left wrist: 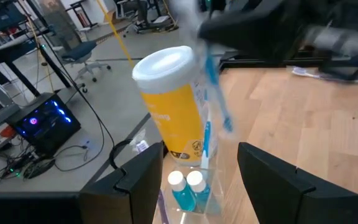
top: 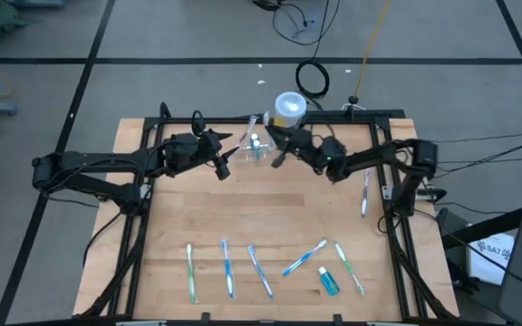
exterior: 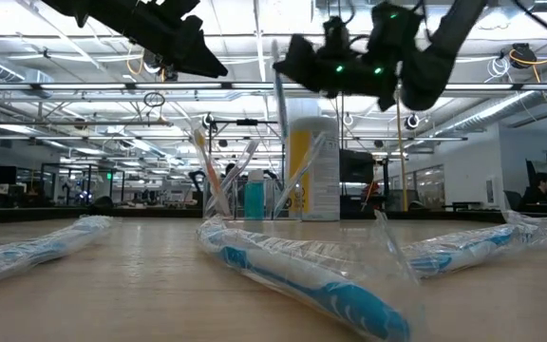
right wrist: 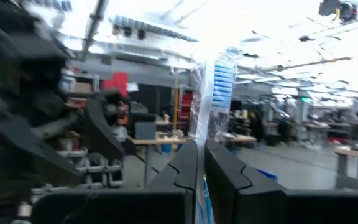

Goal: Pick & Place toothbrushing station
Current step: Put the blue toothbrush into the right section of the transparent organizer

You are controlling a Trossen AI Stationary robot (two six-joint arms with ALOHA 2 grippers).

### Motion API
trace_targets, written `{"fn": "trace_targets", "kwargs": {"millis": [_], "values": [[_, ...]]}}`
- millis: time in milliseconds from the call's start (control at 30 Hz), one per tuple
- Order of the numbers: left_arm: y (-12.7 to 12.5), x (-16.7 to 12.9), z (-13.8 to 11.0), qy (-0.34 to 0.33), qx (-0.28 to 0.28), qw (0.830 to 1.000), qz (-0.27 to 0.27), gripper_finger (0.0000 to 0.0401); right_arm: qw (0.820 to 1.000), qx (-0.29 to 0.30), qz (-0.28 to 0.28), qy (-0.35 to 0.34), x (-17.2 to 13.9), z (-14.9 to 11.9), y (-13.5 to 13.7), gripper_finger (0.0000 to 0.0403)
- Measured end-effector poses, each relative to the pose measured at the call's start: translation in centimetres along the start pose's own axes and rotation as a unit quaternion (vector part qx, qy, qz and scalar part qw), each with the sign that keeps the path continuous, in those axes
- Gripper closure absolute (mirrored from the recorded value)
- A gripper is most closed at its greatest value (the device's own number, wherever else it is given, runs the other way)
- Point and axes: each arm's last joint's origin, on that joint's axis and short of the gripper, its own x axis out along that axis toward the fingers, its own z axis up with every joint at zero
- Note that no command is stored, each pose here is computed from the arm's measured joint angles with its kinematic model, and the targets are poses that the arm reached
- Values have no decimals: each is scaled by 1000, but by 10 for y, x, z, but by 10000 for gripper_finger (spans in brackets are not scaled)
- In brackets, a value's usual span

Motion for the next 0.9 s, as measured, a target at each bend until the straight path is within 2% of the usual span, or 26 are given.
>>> {"fn": "trace_targets", "kwargs": {"millis": [100,200,267,400,600,900], "values": [[0,0,0,0,9,1000,0,187,999,-32,-15,15,12,-19,4,394],[0,0,0,0,19,1000,0,187,994,-92,-50,34,21,-35,8,394],[0,0,0,0,26,1000,0,187,991,-108,-72,42,26,-44,9,394],[0,0,0,0,37,999,0,187,990,-96,-83,62,27,-61,7,394],[0,0,0,1,39,999,0,187,982,-89,-130,102,22,-79,5,394],[0,0,0,0,39,999,0,187,976,-98,-115,158,19,-90,8,367]]}}
